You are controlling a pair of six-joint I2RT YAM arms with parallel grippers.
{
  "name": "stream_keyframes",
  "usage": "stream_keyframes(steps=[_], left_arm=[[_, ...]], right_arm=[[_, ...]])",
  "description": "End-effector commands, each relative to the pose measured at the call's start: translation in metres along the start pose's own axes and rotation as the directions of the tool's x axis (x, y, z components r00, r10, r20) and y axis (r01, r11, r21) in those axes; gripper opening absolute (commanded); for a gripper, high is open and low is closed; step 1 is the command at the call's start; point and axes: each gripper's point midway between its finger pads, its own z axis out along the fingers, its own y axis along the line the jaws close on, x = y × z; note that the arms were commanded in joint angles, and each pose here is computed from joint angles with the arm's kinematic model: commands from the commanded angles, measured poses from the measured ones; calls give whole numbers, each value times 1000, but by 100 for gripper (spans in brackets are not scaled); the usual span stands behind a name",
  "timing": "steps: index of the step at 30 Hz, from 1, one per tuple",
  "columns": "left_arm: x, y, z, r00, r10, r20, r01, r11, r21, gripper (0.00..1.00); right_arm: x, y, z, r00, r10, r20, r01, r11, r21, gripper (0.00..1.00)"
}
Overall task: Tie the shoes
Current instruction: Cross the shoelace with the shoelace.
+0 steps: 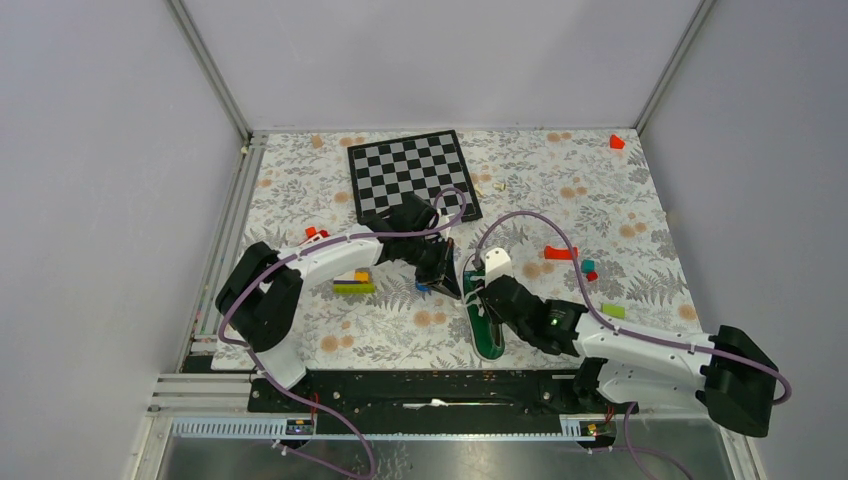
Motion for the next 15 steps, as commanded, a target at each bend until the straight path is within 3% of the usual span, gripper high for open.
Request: stream_keyframes(steps=[1,8,15], left_arm=[[-12,-17,-6,998,55,35,-56,998,37,0],[-11,-16,-5,998,55,34,-57,998,35,0],[-11,-16,-6,998,57,35,-59,998,34,0]], right_arm=[[-13,2,-13,999,41,2,-41,998,-39,40],[-26,15,-27,997,71,-39,-76,987,-143,42],[-31,11,-28,998,37,-57,-45,991,-128,62]])
